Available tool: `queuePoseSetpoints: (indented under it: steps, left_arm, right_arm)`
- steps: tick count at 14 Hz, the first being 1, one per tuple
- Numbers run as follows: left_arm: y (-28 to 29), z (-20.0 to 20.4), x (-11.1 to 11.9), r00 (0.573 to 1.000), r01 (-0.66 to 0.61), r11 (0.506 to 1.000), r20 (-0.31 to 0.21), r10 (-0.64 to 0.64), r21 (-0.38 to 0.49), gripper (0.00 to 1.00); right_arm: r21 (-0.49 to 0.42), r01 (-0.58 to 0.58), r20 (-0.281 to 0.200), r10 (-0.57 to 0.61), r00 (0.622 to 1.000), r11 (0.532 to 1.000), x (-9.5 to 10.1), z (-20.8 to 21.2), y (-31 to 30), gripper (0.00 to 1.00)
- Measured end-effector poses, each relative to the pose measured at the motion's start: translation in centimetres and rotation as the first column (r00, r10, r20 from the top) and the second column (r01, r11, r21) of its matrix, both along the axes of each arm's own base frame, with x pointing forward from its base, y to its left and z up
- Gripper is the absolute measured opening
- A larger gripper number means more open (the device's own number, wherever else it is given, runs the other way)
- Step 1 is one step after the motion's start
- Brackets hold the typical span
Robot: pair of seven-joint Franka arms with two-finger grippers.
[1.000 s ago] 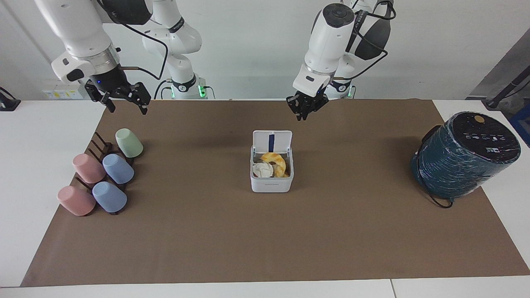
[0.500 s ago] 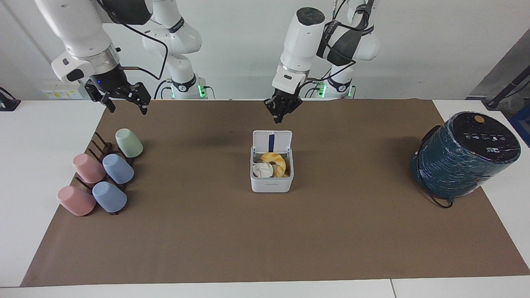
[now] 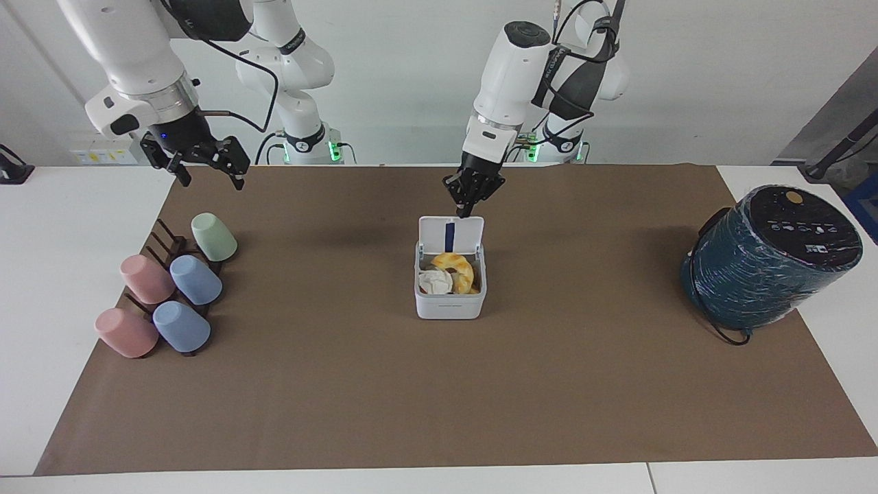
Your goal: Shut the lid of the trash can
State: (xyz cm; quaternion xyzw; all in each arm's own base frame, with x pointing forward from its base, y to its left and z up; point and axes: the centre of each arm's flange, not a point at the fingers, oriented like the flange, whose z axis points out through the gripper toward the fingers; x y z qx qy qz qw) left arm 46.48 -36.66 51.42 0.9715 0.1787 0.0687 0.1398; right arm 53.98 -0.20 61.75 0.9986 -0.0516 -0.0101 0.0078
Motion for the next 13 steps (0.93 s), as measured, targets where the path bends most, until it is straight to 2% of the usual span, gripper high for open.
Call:
queuePoseSetpoints:
  steps: [6,10,13]
  left_arm:
    - [-0.2,-0.3,1.0,0.999,-0.038,0.999,0.036,0.039,-0.038,0.11]
    - [-0.2,-1.4,2.4,0.995,-0.059,0.996,0.078,0.064,-0.07,0.11]
    - [0.0,-2.9,3.5,0.993,-0.079,0.994,0.085,0.085,-0.078,0.07]
  right_arm:
    - [0.0,0.0,0.0,0.0,1.0,1.0,0.0,0.0,0.0,1.0]
    - [0.0,0.0,0.0,0.0,1.0,1.0,0.0,0.0,0.0,1.0]
    - [0.0,0.0,0.0,0.0,1.0,1.0,0.0,0.0,0.0,1.0]
